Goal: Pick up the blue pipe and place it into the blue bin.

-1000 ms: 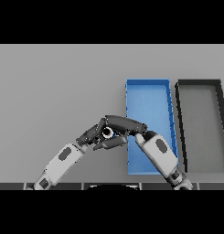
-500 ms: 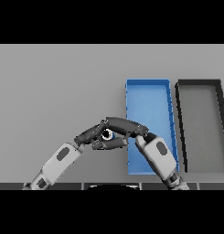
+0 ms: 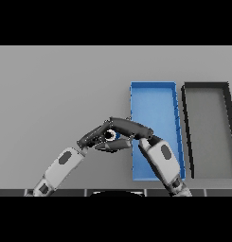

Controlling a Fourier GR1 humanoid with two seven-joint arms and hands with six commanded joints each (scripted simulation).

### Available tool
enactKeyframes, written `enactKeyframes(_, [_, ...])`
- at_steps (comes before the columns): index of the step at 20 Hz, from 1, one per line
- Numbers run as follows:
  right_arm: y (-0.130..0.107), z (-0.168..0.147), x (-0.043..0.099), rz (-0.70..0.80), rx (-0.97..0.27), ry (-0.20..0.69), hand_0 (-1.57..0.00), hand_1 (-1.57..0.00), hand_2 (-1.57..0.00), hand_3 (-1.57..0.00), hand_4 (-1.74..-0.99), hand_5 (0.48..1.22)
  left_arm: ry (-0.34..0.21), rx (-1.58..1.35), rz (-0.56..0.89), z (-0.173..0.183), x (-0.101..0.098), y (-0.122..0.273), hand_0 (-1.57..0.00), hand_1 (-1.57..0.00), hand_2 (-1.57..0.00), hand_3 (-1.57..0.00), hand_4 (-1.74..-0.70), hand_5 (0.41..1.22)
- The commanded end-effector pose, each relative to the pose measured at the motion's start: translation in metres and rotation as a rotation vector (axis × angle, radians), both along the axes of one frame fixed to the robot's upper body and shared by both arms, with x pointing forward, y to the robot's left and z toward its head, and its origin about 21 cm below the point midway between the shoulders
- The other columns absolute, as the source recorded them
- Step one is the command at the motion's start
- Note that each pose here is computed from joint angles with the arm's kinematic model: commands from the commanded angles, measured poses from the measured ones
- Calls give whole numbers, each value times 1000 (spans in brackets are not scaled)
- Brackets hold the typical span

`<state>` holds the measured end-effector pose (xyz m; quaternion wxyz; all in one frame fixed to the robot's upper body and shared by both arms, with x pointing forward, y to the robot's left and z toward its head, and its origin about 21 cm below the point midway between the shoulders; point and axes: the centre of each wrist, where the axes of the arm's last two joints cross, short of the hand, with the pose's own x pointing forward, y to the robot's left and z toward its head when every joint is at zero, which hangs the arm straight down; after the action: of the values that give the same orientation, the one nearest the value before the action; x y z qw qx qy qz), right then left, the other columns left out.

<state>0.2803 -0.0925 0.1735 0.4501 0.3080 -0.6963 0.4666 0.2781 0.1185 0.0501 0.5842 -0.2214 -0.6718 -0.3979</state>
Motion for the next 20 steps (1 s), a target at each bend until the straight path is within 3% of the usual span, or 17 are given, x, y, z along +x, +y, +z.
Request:
enactKeyframes(1, [1, 0, 0, -3, -2, 8, -1571, -1571, -1571, -1570, -1491, 1220, 14, 9, 5, -2, -2, 0, -21, -17, -17, -7, -873, 612])
enactKeyframes(6, [0, 16, 1, 63, 117, 229, -1571, -1571, -1571, -1571, -1493, 1221, 10, 38, 6, -5, -7, 3, -6, -5, -5, -1, -873, 543])
enactKeyframes(8, [-5, 30, 3, 70, 148, 264, -1571, -1571, -1571, -1571, -1494, 1221, 12, 35, 11, -4, -6, 3, -4, -3, -3, -1, -868, 529])
enactKeyframes(11, [-5, 60, 9, 51, 159, 256, -1571, -1571, -1571, -1571, -1492, 1221, 28, 48, 0, -8, -10, 2, -1, -1, -1, 0, -865, 509])
enactKeyframes(14, [-11, 104, 13, 56, 202, 137, -1571, -1571, -1571, -1571, -1494, 1221, 10, 45, 2, -4, -7, 4, 0, 0, 0, 1, -863, 493])
enactKeyframes(17, [-21, 137, 32, -23, 266, 84, -1571, -1571, -1571, -1571, -1496, 1221, 13, 40, -7, -6, -9, 5, 0, 0, 0, 1, -866, 484])
enactKeyframes(20, [-38, 149, 58, -178, 298, 57, -1571, -1571, -1571, -1571, -1498, 1221, 19, 49, 6, -1, -11, 3, 1, 1, 1, 1, -856, 484])
